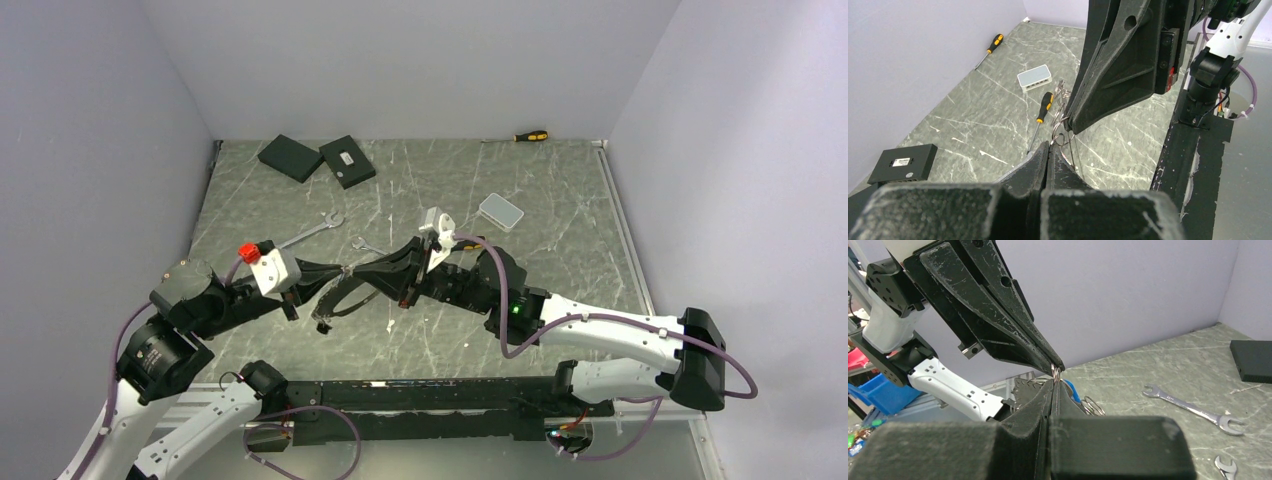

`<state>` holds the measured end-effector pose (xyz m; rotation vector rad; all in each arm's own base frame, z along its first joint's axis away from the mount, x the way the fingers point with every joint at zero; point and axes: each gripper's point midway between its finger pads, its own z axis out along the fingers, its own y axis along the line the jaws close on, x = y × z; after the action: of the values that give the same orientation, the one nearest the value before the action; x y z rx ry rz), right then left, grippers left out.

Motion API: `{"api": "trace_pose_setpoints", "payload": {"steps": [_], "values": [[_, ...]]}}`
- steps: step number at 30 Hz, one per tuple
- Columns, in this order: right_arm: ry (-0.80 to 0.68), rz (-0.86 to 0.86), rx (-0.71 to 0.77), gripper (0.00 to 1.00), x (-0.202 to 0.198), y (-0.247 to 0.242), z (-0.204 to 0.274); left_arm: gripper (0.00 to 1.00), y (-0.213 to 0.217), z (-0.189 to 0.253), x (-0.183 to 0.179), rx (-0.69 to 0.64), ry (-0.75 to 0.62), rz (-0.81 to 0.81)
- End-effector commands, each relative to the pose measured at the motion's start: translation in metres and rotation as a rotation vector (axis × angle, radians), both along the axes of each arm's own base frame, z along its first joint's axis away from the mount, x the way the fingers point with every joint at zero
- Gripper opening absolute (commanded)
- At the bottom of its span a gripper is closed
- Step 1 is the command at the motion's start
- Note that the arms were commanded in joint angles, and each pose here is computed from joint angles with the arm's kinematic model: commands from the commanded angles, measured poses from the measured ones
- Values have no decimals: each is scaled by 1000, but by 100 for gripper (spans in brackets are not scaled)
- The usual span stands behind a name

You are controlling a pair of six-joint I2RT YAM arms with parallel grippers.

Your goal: Put the keys on the keyring

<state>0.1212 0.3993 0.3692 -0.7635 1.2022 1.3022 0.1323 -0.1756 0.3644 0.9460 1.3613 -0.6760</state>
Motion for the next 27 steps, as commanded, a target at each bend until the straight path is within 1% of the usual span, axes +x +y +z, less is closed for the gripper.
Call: {"api": "trace_pose_setpoints", "payload": {"steps": [1, 17, 22, 27], "values": [[-43, 32, 54, 0, -13, -9, 32, 0, 12, 31, 8, -25, -119, 74], [-28, 35, -10, 0, -11, -3, 19, 0, 13, 36, 9, -19, -139, 80], [-12, 25, -81, 0, -5, 9, 10, 0, 10, 39, 5, -5, -156, 45], [10, 46, -159, 0, -3, 22, -3, 0, 11, 37, 6, 38, -158, 43]]}}
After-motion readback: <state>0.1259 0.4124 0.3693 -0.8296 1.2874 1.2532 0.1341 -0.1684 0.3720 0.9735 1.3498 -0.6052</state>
